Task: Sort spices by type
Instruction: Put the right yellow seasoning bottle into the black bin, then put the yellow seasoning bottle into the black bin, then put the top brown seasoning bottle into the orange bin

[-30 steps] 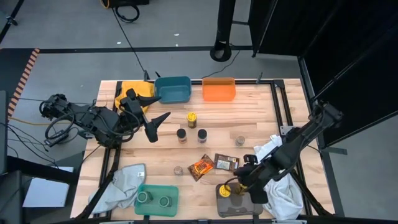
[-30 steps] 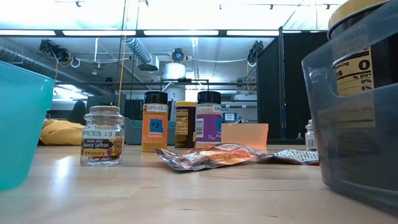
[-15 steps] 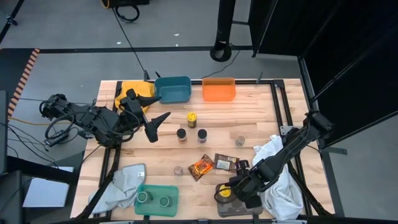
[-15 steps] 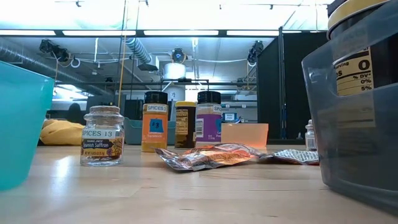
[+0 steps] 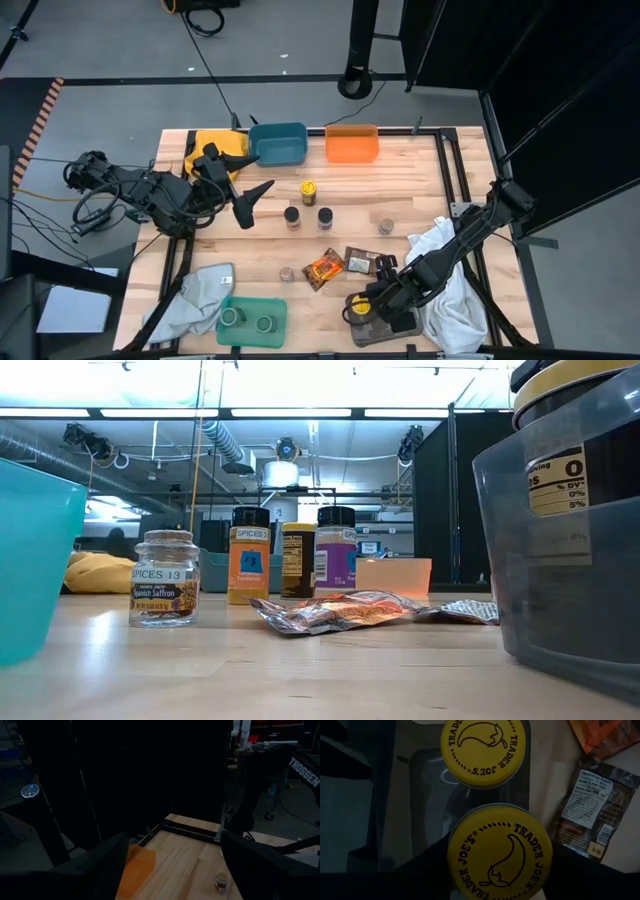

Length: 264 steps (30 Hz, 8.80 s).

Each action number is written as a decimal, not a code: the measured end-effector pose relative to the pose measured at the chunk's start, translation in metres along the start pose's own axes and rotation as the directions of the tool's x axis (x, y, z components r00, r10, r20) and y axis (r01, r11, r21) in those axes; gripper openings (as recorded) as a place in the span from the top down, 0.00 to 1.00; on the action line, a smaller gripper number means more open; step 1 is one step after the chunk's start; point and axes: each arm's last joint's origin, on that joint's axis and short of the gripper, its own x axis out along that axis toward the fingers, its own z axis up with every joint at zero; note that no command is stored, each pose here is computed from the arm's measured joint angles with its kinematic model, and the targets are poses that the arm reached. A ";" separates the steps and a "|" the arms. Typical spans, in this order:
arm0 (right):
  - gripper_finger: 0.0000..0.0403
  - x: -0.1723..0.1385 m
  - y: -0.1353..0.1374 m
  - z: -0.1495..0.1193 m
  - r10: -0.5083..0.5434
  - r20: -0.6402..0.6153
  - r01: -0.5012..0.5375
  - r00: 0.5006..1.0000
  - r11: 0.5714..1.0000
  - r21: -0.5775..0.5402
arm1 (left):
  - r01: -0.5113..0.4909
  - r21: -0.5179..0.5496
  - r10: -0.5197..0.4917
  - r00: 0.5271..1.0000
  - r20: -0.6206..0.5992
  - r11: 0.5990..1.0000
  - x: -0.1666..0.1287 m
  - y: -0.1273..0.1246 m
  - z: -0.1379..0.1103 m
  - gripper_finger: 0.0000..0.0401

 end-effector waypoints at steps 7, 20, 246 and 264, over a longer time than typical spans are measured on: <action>0.32 0.000 0.000 0.001 -0.001 0.012 0.001 1.000 1.000 0.000 | 0.000 0.000 0.000 1.000 0.000 1.000 0.000 0.000 0.000 0.20; 0.23 -0.003 0.001 0.003 0.005 0.033 -0.005 0.999 1.000 -0.022 | 0.000 0.001 0.000 1.000 0.000 1.000 0.000 0.000 0.000 0.20; 0.20 -0.118 -0.180 -0.096 -0.419 0.053 0.304 0.906 0.734 0.608 | 0.013 -0.096 -0.024 0.993 -0.113 0.995 0.000 0.001 -0.015 0.20; 0.18 -0.016 -0.203 -0.072 -0.172 -0.062 0.178 0.983 0.826 0.534 | 0.002 -0.116 -0.018 0.990 -0.137 0.993 -0.001 0.002 -0.019 0.20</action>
